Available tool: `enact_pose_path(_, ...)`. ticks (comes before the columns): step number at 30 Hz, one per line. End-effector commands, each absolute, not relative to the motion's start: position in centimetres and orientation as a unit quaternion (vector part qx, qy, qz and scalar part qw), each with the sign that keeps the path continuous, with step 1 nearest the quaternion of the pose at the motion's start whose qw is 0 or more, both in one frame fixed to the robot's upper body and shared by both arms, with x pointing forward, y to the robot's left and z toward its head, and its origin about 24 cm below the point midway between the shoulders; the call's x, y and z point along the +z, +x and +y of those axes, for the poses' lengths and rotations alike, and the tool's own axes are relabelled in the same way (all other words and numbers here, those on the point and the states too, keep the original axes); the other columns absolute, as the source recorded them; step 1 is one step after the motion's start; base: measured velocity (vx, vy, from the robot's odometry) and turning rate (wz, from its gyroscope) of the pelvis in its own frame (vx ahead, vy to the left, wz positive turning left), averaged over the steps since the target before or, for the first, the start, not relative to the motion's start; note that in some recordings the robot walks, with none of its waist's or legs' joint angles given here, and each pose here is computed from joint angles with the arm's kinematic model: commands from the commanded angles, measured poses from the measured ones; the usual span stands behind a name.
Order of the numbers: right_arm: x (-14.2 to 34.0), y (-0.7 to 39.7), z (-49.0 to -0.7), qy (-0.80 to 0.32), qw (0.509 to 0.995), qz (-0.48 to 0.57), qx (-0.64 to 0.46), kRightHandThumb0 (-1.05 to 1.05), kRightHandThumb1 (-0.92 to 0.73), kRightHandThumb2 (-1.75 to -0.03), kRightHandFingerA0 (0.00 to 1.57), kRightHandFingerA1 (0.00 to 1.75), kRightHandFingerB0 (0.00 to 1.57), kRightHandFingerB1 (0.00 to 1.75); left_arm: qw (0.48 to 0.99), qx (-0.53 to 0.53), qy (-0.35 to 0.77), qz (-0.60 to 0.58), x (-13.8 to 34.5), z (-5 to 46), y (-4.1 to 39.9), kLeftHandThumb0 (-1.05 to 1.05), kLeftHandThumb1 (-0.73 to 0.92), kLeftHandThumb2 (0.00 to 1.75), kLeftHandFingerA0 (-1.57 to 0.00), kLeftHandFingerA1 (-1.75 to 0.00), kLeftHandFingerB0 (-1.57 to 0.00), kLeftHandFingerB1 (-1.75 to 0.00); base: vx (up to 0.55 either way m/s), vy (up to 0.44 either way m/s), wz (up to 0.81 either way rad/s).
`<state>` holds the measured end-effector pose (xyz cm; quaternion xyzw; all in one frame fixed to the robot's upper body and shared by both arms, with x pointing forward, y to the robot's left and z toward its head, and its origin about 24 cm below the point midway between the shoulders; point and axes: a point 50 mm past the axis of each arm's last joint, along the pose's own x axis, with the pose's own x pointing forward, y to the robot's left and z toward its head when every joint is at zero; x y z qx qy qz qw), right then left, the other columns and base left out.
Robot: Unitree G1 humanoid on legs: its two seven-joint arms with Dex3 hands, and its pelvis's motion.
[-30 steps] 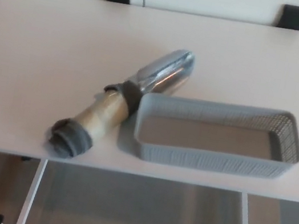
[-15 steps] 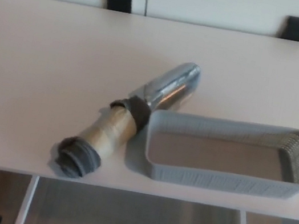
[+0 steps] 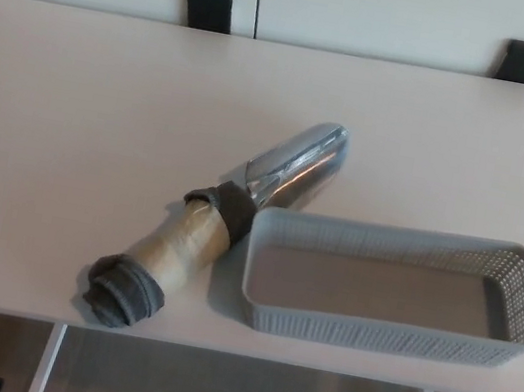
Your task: The robot walks towards a desk on which a shovel is kept on the left hand side and a container is kept on the right hand side. The robot picks up the shovel using its left hand and places it in the container.
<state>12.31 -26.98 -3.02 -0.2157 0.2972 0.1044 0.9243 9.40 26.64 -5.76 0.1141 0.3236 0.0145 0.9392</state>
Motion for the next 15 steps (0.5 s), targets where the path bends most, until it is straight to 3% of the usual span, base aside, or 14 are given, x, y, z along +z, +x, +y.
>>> enact_pose_path(1,-2.8,12.4,-27.2,-0.221,0.921,0.303,0.108,-0.27,-0.63,-0.58,0.63,0.55,0.41,0.45,0.943,0.011,0.127,0.309,-5.4,27.0,9.6,-0.18,0.47,0.88,-0.31,-0.55,-0.21,-0.50,0.00,0.000,0.00)
enact_pose_path(2,-2.8,12.4,-27.2,-0.222,0.921,0.303,0.109,-0.26,-0.63,-0.58,0.63,0.55,0.41,0.45,0.943,0.011,0.130,0.308,-5.4,27.0,9.6,-0.20,0.66,0.59,-0.41,-0.40,-0.33,-0.36,0.00,0.000,0.00)
enact_pose_path(3,-2.8,12.4,-27.2,-0.225,0.921,0.299,0.111,-0.27,-0.63,-0.58,0.64,0.56,0.41,0.46,0.942,0.012,0.131,0.309,-5.4,27.0,9.6,-0.19,0.47,0.88,-0.31,-0.55,-0.21,-0.50,0.00,0.000,0.00)
enact_pose_path(7,-3.0,12.6,-27.2,-0.228,0.920,0.298,0.114,-0.28,-0.62,-0.57,0.65,0.56,0.41,0.46,0.942,0.002,0.132,0.308,-5.3,26.9,9.5,-0.19,0.46,0.88,-0.30,-0.54,-0.20,-0.49,0.00,0.000,0.00)
enact_pose_path(8,-2.9,12.6,-27.2,-0.228,0.920,0.299,0.115,-0.29,-0.62,-0.58,0.64,0.56,0.42,0.46,0.943,-0.030,0.132,0.305,-5.2,26.6,9.4,-0.22,0.46,0.89,-0.24,-0.53,-0.16,-0.49,0.00,0.000,0.00)
enact_pose_path(9,-2.8,12.8,-27.3,-0.231,0.919,0.297,0.114,-0.30,-0.62,-0.58,0.64,0.56,0.42,0.46,0.943,-0.063,0.137,0.296,-4.9,26.0,9.6,-0.38,0.57,0.68,-0.29,-0.43,-0.25,-0.39,0.00,0.000,0.00)
enact_pose_path(11,-2.8,13.0,-27.4,-0.222,0.922,0.297,0.110,-0.27,-0.62,-0.58,0.63,0.56,0.41,0.46,0.936,-0.157,0.149,0.277,-3.9,24.3,9.6,-0.50,0.53,0.71,-0.22,-0.42,-0.18,-0.38,0.00,0.000,0.00)
enact_pose_path(13,-2.9,13.0,-27.4,-0.221,0.922,0.297,0.109,-0.27,-0.62,-0.58,0.63,0.56,0.41,0.46,0.934,-0.172,0.150,0.274,-3.7,24.0,9.5,-0.50,0.53,0.71,-0.22,-0.42,-0.18,-0.38,0.00,0.000,0.00)
enact_pose_path(15,-3.3,13.1,-27.3,-0.214,0.923,0.301,0.110,-0.25,-0.62,-0.57,0.61,0.57,0.40,0.46,0.891,-0.344,0.199,0.219,-1.5,20.5,8.6,-0.68,0.56,0.82,-0.19,-0.43,-0.11,-0.39,0.00,0.000,0.00)
